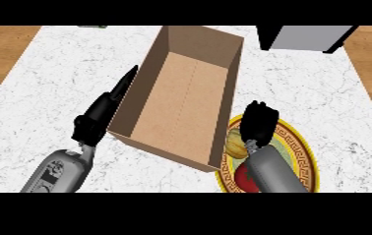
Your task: Pick the squash from the plate and place it in the cardboard box
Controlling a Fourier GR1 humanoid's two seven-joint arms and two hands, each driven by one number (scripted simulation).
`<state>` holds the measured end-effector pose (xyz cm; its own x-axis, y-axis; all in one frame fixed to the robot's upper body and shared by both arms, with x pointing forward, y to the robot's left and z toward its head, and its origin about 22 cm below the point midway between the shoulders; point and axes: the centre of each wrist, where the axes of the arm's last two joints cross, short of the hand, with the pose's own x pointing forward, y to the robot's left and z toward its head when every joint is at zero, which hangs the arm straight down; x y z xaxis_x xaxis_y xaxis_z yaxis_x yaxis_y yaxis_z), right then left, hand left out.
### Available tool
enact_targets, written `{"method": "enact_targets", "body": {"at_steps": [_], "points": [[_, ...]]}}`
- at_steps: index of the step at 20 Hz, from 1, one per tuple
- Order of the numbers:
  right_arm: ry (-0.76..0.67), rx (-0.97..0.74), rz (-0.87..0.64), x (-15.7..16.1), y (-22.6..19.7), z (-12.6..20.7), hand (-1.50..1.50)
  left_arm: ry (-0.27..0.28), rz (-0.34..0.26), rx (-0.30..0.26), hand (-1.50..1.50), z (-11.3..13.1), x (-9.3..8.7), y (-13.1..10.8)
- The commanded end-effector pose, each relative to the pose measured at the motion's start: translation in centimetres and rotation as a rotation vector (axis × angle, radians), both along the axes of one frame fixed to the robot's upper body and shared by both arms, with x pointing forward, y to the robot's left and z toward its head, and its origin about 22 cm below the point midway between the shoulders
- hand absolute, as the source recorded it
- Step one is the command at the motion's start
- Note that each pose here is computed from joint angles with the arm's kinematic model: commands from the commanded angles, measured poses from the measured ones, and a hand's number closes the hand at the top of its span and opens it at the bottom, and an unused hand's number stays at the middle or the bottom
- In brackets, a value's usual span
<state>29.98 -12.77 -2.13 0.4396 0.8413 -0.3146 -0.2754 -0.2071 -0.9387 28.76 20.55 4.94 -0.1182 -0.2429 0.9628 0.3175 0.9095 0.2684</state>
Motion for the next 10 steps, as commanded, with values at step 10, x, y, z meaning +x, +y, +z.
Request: {"method": "enact_targets", "body": {"at_steps": [10], "points": [[-0.056, 0.315, 1.459, -6.0, 9.6, 5.4, 1.5, -0.036, -0.035, 0.038, 0.0, 1.6, -0.2, 4.2]]}}
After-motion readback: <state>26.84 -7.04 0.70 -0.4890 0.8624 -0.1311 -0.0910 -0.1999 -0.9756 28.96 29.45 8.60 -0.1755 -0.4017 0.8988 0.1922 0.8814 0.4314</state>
